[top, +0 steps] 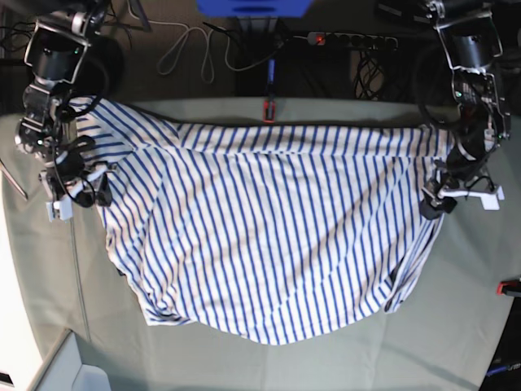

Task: Layout the t-shirt on the table in an organized manner, then fold the t-shirt properly
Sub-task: 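Grasp the shirt's edge corners with both grippers, then lift the shirt with both grippers and swing it up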

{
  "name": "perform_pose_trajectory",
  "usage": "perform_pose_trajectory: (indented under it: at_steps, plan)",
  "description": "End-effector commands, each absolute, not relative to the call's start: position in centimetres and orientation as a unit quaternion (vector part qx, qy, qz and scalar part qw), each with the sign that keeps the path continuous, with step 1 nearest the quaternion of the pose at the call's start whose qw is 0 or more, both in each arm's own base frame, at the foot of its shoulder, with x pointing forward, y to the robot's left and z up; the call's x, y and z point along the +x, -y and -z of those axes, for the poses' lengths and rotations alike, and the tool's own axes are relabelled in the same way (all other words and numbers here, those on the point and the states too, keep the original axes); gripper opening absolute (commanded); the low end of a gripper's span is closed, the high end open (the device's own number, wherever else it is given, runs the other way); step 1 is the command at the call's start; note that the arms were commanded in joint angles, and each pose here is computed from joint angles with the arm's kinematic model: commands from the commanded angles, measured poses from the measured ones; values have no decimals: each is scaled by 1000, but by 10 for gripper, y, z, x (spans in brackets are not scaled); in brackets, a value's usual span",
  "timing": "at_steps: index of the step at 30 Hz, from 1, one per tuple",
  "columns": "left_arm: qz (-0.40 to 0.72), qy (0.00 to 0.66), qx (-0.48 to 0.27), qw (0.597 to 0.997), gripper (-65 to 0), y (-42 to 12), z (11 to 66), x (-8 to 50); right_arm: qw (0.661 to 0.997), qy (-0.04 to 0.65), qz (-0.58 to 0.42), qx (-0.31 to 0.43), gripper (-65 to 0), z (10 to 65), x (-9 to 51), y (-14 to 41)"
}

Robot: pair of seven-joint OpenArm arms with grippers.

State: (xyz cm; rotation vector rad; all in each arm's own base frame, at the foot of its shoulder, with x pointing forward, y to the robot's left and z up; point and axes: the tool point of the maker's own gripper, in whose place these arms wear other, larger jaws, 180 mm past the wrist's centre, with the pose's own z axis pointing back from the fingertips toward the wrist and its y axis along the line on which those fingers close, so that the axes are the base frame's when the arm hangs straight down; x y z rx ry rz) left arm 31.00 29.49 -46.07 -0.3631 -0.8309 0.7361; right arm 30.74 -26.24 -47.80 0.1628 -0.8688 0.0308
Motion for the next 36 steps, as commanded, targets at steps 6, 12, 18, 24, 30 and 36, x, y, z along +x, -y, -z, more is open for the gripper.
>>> perform_pose_trajectory:
  at_steps: [6, 12, 18, 24, 30, 36]
  plan:
    - [-348, 355, -153, 854, -345, -297, 474, 291, 932, 354, -44, 67, -575, 500, 272, 264]
    - [-325, 385, -152, 851, -650, -296, 452, 299, 916, 391, -85, 31, -650, 466, 264, 266]
    - [-270, 409, -170, 855, -650, -280, 409, 315, 887, 445, -122, -2, -650, 416, 273, 262]
    - [-238, 438, -169, 850, -649, -274, 379, 325, 872, 474, -123, 0, -650, 395, 280, 259]
    - [-253, 411, -140, 865, -442, -294, 397, 291, 875, 469, -122, 3, -650, 398, 276, 258]
    - [-308, 416, -124, 846, -108, -320, 402, 274, 879, 460, -124, 3, -650, 402, 275, 257]
